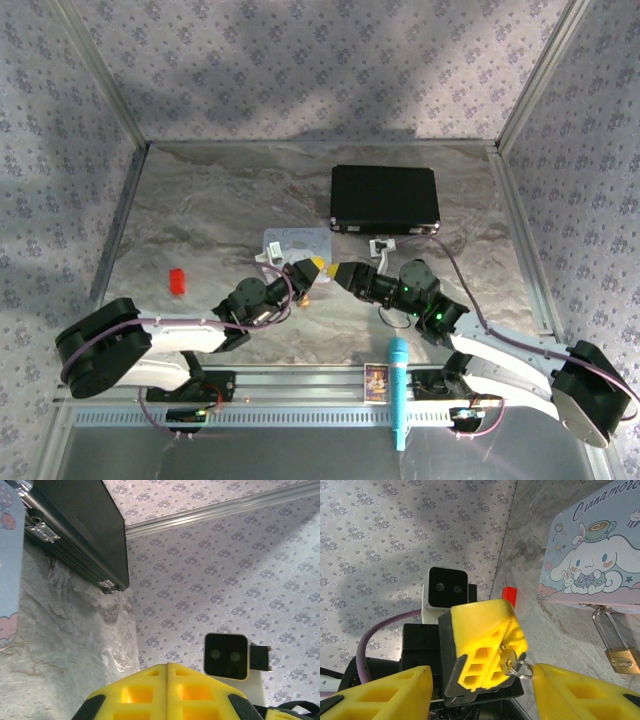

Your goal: Unlock the padlock with the key

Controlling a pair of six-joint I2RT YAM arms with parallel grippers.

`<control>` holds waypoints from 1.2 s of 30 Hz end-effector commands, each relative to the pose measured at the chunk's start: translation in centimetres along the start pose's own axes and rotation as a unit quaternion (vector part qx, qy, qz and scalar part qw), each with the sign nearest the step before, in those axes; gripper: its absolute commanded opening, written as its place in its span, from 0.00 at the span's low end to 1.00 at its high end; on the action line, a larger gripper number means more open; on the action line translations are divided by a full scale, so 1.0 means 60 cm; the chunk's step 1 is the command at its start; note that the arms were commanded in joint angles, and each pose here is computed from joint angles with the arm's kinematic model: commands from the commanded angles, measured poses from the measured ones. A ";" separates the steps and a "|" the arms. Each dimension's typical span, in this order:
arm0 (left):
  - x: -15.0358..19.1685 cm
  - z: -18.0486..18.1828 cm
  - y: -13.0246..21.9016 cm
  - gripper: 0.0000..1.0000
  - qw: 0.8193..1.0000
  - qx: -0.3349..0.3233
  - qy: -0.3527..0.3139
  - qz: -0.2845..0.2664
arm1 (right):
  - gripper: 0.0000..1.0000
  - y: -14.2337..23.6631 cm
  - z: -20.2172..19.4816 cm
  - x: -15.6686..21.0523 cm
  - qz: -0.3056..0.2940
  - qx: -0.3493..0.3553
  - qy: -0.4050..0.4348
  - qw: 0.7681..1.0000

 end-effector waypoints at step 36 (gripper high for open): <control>-0.006 0.000 -0.007 0.69 0.998 -0.026 0.030 -0.039 | 0.00 0.009 0.000 -0.007 -0.013 -0.018 -0.007 1.000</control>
Point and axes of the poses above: each hand's point on the last joint's axis, 136 mm out from that joint toward the fingers, its own y axis back along the fingers, its own z axis along the line the jaws close on, x = y × z, the point moved 4 cm from there along y, back along the fingers, and after that the axes turned 1 degree about -y, right-handed, at the moved point
